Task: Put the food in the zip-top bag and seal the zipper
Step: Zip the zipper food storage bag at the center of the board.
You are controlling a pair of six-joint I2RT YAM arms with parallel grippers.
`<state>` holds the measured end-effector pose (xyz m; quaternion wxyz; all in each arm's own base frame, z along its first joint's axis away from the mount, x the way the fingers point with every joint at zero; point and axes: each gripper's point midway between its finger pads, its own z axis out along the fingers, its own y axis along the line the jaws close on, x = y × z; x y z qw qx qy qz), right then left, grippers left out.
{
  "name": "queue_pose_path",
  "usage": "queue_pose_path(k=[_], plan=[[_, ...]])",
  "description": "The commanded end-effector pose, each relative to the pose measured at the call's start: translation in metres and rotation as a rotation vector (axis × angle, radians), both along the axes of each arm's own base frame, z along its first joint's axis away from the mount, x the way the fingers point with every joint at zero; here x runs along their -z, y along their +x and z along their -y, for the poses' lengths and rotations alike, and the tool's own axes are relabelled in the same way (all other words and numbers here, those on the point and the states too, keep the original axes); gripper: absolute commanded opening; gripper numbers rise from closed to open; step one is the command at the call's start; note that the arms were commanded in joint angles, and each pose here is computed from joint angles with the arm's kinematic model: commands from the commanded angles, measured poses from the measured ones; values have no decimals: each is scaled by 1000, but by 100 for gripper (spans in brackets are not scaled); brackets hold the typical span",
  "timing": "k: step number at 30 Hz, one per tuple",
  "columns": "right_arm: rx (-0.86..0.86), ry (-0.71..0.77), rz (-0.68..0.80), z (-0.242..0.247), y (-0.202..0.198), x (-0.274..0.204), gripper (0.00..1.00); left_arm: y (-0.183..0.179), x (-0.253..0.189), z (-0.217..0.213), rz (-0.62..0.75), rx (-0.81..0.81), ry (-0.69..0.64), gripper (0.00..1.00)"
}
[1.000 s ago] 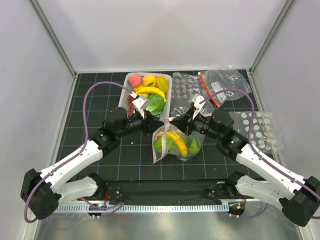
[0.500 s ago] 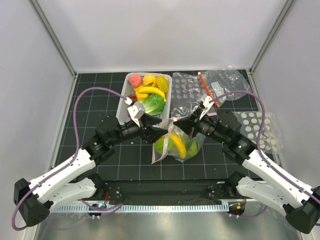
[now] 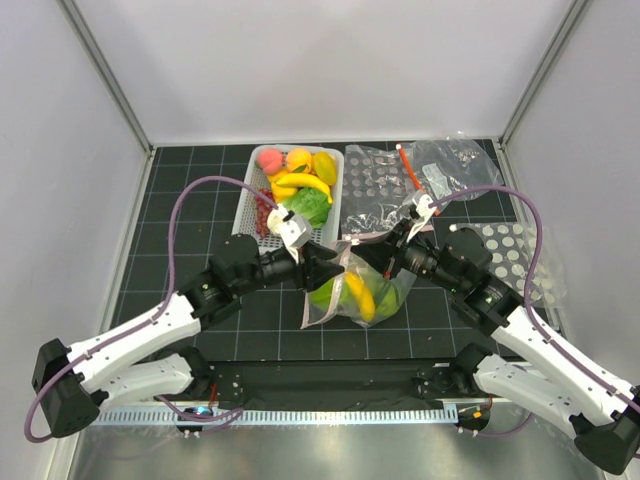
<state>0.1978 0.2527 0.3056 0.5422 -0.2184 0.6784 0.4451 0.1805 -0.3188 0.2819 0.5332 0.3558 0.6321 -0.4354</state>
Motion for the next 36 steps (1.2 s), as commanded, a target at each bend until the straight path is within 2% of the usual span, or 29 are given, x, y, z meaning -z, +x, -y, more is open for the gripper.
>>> queue_pose_path(k=[1,3,4,5,6,10,14,24,31,35,36], plan=[[1,86,67,0,-2,-33,1,1,-18,9,39,11,-8,38],[-1,81,66,0,-2,-31,1,0,-14,15,25,29,25,22],[3,78,68,0,-2,-31,1,0,-15,17,26,34,29,8],[3,78,70,0,-1,-31,1,0,-13,17,19,34,37,1],[-8,74,72,-1,-3,-30,4,5,-13,14,20,4,40,0],[-19,54,92,-1,-4,-27,22,19,-17,-4,40,-129,42,0],[-40,37,106,-4,-5,-23,34,15,-26,-15,73,-144,11,0],[-77,18,105,-11,-5,-15,33,18,-27,-22,81,-182,16,0],[-48,2,103,-10,2,-10,47,18,-27,-23,84,-182,18,0],[23,-13,101,-2,11,-7,70,14,-29,-23,94,-162,13,0],[36,-15,106,0,13,-7,72,12,-29,-22,95,-148,13,0]])
